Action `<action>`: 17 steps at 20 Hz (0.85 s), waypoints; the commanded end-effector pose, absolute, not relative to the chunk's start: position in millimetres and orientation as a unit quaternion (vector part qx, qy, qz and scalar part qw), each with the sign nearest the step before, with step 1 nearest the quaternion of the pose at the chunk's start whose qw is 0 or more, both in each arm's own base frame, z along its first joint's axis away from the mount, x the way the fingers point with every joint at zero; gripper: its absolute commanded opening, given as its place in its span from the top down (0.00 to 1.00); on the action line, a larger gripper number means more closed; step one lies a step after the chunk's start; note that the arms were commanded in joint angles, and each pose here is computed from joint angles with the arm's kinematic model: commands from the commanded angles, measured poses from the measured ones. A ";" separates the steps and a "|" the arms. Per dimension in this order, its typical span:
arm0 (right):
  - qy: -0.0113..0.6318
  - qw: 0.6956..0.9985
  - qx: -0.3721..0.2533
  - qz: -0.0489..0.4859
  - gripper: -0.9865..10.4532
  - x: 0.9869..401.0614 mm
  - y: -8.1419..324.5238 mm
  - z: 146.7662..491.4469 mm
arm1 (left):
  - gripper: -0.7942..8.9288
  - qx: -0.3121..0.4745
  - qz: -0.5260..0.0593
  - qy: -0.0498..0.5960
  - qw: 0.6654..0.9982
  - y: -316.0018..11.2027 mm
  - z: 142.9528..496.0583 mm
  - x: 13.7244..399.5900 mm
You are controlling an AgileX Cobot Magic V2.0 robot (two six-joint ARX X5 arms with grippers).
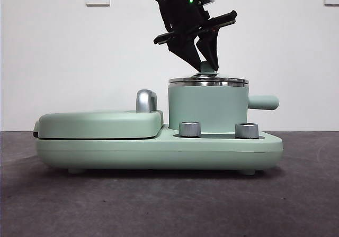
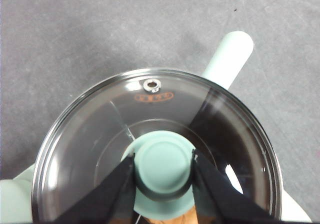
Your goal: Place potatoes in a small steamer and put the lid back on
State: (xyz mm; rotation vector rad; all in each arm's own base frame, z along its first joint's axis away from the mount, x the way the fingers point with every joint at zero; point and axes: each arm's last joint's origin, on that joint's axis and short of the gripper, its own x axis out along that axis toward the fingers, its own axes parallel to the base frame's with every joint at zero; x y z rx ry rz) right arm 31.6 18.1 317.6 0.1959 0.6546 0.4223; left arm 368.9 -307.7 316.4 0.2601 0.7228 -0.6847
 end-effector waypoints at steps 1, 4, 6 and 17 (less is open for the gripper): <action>0.313 0.921 0.103 0.209 0.63 31.4 18.3 320.3 | 0.89 0.128 -0.334 0.342 0.869 -316.3 311.5 373.1; 0.313 0.921 0.103 0.208 0.63 31.4 18.3 320.3 | 0.74 0.128 -0.334 0.341 0.870 -316.8 311.0 373.7; 0.313 0.921 0.103 0.208 0.63 31.4 18.3 320.3 | 0.57 0.128 -0.334 0.341 0.870 -316.8 311.0 373.7; 0.315 0.918 0.102 0.217 0.63 31.3 18.8 320.4 | 0.40 0.129 -0.325 0.376 0.858 -283.3 383.3 334.8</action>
